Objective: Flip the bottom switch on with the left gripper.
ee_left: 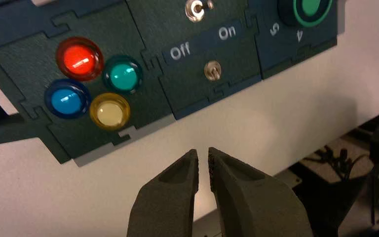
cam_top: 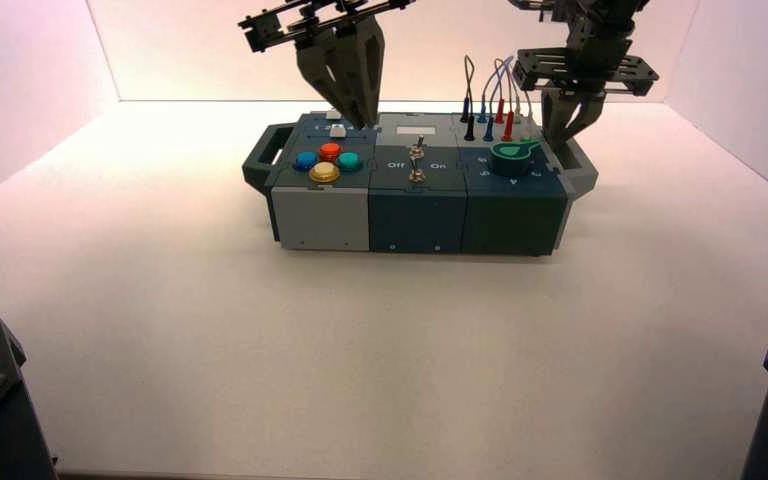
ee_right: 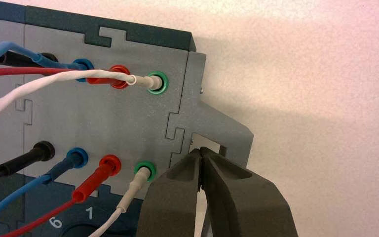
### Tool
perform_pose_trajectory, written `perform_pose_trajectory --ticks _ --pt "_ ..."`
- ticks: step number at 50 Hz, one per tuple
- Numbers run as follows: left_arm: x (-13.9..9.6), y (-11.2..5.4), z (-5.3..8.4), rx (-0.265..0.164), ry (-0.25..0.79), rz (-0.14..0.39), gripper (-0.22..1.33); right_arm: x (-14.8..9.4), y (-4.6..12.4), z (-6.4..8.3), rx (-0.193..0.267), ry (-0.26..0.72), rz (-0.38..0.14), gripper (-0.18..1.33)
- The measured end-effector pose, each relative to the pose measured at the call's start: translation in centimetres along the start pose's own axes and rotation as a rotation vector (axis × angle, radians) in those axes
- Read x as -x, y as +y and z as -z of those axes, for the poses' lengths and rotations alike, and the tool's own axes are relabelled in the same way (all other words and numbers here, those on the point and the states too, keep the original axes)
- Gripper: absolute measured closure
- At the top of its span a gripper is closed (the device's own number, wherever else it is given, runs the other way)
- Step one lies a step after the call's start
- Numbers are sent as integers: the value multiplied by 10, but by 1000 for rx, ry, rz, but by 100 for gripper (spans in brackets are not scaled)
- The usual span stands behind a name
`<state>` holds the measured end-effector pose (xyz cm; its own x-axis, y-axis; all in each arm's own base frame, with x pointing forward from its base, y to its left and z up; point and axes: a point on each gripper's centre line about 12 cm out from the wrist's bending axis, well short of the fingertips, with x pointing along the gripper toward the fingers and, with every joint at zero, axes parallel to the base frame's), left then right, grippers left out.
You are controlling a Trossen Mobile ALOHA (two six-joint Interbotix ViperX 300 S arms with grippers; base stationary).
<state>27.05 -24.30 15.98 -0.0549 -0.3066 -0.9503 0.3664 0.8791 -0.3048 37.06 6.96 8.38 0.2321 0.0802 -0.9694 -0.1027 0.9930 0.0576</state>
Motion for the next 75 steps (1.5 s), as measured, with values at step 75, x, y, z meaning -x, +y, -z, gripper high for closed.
perform_pose_trajectory --ticks 75 --pt "-63 -8 -32 46 31 -22 128 -9 0 -3 -22 -26 -7 130"
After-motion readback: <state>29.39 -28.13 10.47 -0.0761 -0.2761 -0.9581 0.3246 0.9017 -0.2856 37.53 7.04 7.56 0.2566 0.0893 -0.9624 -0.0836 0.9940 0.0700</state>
